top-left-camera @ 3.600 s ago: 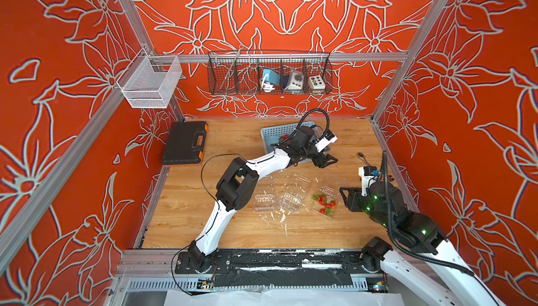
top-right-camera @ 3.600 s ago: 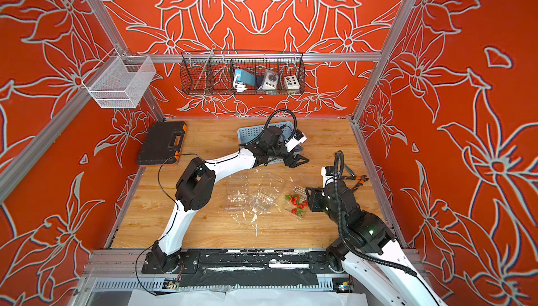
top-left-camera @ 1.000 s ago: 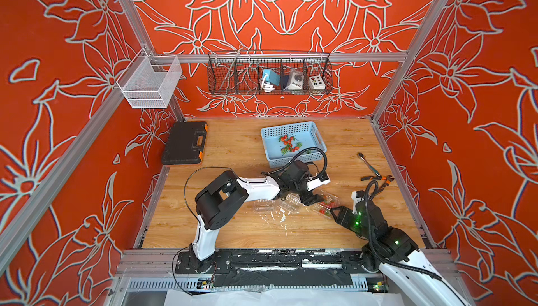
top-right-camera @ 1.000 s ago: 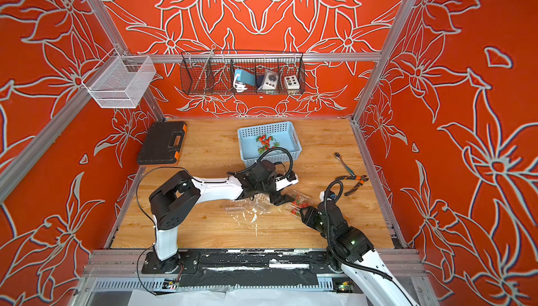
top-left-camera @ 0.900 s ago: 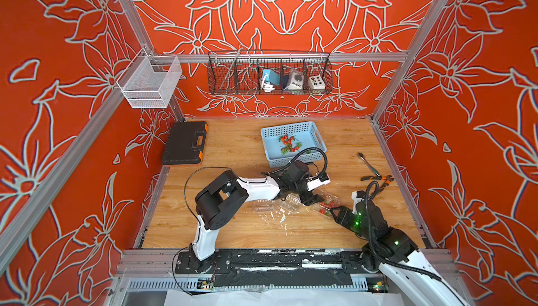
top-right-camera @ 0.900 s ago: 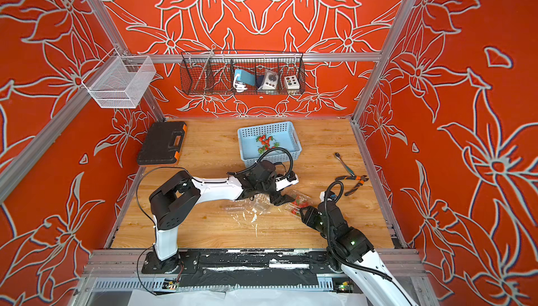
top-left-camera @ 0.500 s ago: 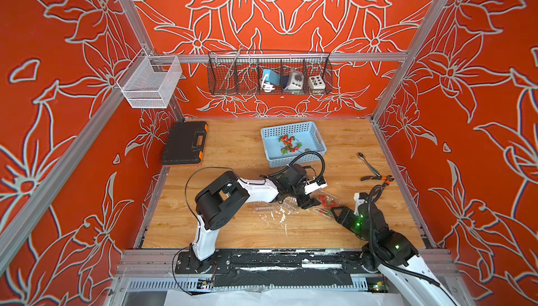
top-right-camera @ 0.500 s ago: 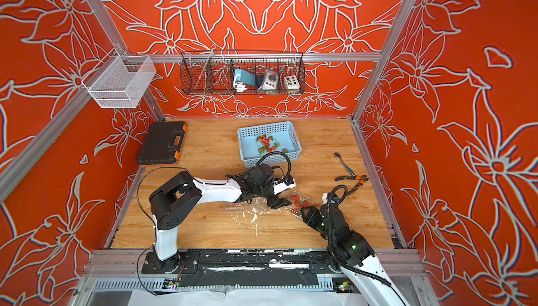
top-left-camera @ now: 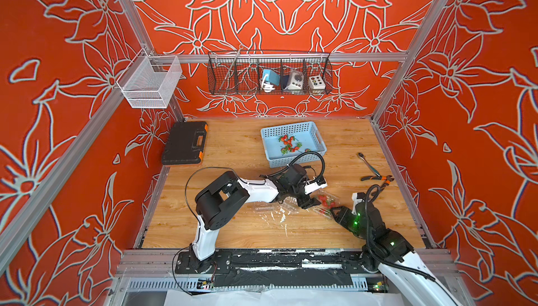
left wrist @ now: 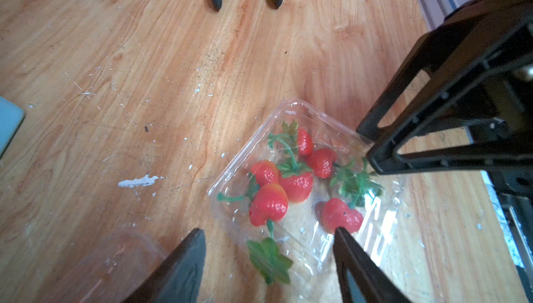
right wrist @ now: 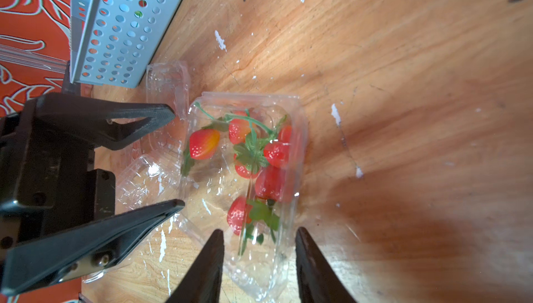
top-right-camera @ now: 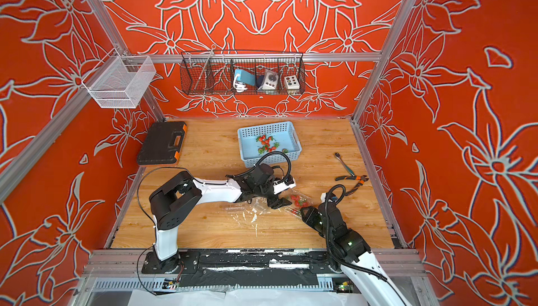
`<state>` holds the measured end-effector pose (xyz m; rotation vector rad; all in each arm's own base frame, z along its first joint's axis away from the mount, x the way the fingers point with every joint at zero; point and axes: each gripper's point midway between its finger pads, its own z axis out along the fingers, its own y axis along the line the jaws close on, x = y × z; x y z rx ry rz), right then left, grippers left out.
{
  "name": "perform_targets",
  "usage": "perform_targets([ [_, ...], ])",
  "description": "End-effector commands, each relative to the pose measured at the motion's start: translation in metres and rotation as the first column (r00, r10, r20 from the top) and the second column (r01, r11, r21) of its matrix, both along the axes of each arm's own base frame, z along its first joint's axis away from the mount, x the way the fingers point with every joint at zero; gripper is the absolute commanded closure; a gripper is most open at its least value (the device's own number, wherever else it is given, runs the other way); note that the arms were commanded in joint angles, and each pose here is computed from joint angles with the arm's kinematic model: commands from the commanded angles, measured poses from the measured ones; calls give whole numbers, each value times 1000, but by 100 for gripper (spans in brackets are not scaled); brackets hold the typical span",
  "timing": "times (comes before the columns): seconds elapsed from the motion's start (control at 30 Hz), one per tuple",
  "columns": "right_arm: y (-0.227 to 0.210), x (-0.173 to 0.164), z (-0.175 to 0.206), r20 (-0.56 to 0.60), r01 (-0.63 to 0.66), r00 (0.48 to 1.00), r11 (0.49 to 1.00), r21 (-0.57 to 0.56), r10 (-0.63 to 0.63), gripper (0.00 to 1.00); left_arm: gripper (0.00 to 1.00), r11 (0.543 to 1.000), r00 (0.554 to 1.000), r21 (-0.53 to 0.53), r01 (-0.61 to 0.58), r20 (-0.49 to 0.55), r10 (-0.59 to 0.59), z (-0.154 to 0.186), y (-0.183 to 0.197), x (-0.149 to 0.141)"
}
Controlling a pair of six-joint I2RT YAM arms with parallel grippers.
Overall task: Pack strawberries into containers
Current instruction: Close the packing box at the center of the board.
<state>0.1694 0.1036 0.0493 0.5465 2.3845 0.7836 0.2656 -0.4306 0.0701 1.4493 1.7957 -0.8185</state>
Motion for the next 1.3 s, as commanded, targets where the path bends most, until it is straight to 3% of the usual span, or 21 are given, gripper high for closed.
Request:
perform_targets([
  [0.0,3,-2,-19,-37,-4,999,1000,15,5,58,31,1000,1000,13,9,6,-9,-6,2,-3],
  [0.3,-1,-12,-34,-79,-22,997,1000,-14,21,57,31,1000,1000,9,9,6,-9,-5,3,-4],
  [0.73,-2,-23,-51,-127,-35,991,999,-15,33,65,32,1000,1000,9,10,10,-10,-5,4,-5],
  [1.07,-2,-30,-59,-161,-38,986,999,-6,36,56,32,1000,1000,7,10,9,-10,-5,4,-5],
  [1.27,-3,-34,-66,-211,-45,977,999,-26,38,58,32,1000,1000,3,9,8,-9,-5,5,-7],
])
